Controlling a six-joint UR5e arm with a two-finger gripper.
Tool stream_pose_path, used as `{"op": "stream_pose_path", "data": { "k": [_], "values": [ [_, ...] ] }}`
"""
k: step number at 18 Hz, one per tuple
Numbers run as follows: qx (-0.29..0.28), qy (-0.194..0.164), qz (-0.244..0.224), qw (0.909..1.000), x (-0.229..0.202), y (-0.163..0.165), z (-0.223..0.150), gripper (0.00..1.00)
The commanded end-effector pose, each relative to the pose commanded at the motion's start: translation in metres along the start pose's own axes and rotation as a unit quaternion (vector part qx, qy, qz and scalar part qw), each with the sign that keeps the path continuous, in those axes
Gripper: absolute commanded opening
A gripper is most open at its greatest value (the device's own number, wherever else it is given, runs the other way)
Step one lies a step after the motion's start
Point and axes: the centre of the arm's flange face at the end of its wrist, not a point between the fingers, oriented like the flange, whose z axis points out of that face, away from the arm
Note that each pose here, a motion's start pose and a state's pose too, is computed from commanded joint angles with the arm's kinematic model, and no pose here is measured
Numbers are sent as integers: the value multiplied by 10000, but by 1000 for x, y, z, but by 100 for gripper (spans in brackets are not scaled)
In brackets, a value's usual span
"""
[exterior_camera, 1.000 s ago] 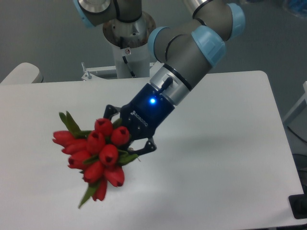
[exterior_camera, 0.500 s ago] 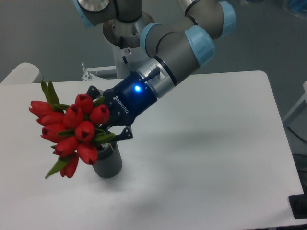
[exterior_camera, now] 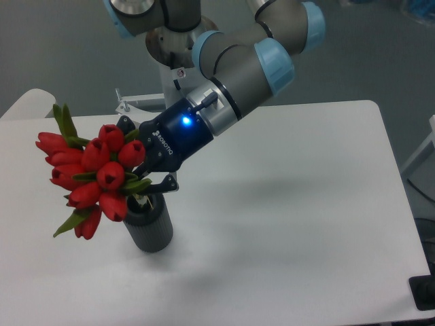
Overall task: Insert the flowers into the vase
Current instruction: 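Lower the tulip stems into the vase opening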
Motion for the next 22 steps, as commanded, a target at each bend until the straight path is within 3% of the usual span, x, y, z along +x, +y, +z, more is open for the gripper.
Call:
{"op": "stream_pose_path", "data": {
  "k": [12,22],
  "values": [
    [-115,200,489,9985,4,63,19,25],
    [-162,285,547,9980,7,102,25,25]
  ]
}}
